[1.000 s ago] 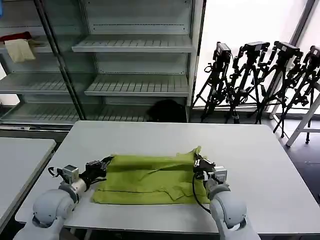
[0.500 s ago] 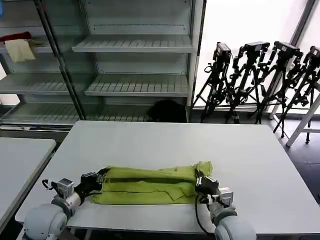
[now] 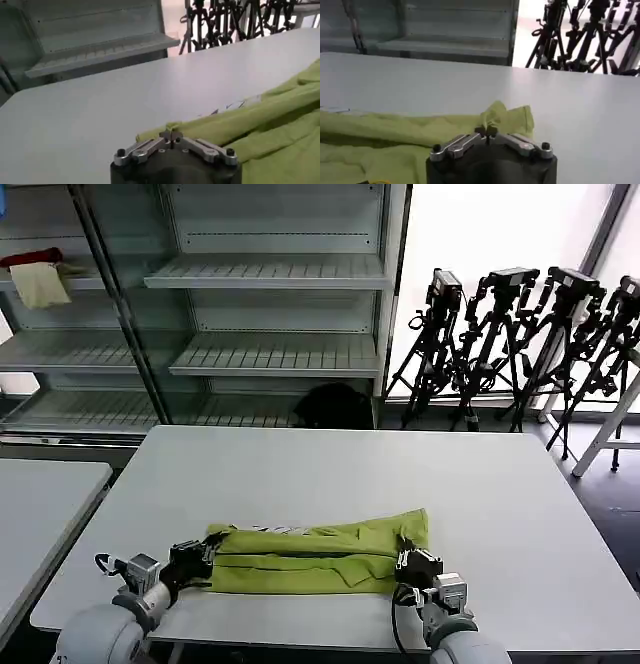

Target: Fold and organize the clothes.

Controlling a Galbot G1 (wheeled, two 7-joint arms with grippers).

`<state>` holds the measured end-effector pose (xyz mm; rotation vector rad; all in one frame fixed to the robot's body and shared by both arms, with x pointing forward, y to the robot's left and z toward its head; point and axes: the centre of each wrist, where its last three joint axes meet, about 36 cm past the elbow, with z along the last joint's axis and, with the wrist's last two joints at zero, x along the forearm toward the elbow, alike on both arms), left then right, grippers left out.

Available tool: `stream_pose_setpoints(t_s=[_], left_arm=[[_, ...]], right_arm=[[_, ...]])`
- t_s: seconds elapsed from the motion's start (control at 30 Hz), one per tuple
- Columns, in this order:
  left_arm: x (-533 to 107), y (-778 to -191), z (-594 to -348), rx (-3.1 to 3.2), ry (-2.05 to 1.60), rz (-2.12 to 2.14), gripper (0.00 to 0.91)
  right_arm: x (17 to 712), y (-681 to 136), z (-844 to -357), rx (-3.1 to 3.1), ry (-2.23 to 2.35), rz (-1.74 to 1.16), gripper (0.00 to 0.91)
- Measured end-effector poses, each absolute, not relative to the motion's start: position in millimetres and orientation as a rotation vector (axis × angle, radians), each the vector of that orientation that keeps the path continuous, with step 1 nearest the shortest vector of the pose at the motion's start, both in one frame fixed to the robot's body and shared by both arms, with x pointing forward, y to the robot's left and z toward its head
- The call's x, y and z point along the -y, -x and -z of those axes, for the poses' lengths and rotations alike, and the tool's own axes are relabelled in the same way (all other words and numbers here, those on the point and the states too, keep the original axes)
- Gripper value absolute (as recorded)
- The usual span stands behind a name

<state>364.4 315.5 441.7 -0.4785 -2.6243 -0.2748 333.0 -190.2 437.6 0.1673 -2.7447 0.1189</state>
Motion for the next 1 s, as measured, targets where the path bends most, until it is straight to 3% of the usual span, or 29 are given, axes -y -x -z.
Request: stream_pose_setpoints(t_s=[0.03,0.07,0.1,0.13,0.77,1.0], left_arm=[[-315,-364,-442,2.624,0.478,0.279,0.030],[-315,-364,-442,2.623,0.478,0.281,0.343],[-315,-363,-442,2.624,0.477,0.284,0.766],[-314,-363,-442,2.624,0.474,0.287,0.907],[-310,-345,-455,2.740,0.354,0.213,0.907],[-303,-326,-438,2.765,0.209,0.114,0.907]], right_arm=[[190,-333,-438,2.745,-0.165,-0.125,0.403],[189,-333,-438,2.745,-0.162,-0.132,0.907],[189,-333,-437,2.745,-0.159,-0.138,0.907],[188,-332,-437,2.744,-0.156,-0.144,0.907],[208,-333,-449,2.844,-0.002,-0.340,0.907],[226,-341,-463,2.927,0.011,-0.207,0.907]])
